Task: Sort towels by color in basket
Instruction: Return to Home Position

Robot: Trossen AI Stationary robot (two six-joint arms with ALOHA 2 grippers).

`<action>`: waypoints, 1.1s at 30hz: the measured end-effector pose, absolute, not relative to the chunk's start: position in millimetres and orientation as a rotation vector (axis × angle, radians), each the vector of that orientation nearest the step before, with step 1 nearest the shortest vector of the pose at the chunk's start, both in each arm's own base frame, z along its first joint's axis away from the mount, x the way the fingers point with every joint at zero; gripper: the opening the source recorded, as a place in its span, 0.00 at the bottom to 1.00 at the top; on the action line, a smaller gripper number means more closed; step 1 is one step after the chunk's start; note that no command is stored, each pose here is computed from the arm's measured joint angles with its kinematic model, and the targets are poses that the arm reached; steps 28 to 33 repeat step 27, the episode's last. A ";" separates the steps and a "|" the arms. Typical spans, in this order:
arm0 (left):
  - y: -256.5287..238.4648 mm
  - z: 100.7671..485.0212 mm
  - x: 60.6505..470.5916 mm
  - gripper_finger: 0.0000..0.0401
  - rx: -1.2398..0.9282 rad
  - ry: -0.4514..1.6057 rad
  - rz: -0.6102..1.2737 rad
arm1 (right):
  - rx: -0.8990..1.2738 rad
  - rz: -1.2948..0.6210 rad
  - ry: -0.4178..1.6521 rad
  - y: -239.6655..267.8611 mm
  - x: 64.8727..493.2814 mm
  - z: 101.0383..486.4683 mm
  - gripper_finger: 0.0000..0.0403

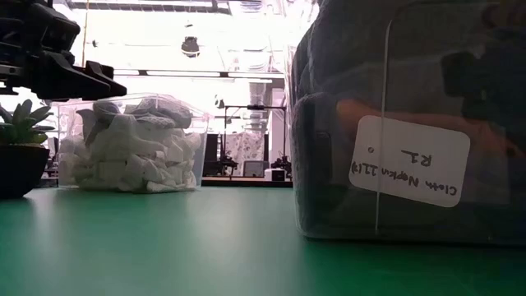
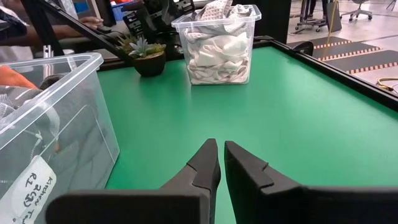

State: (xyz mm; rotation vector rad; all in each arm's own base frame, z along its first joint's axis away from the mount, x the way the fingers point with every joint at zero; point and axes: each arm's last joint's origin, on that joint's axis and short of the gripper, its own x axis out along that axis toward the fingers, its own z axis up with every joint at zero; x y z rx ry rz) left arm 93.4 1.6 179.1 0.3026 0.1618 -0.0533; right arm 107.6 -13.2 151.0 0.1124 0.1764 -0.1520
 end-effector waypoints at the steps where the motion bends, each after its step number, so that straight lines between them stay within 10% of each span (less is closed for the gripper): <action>1: 1.6 179.1 93.4 0.32 0.303 0.162 -0.053 | 0.112 -0.152 0.176 -13.1 107.6 151.1 0.14; 33: 1.6 179.2 93.4 0.32 0.302 0.161 -0.053 | 0.113 -0.152 0.177 -13.2 107.6 151.0 0.14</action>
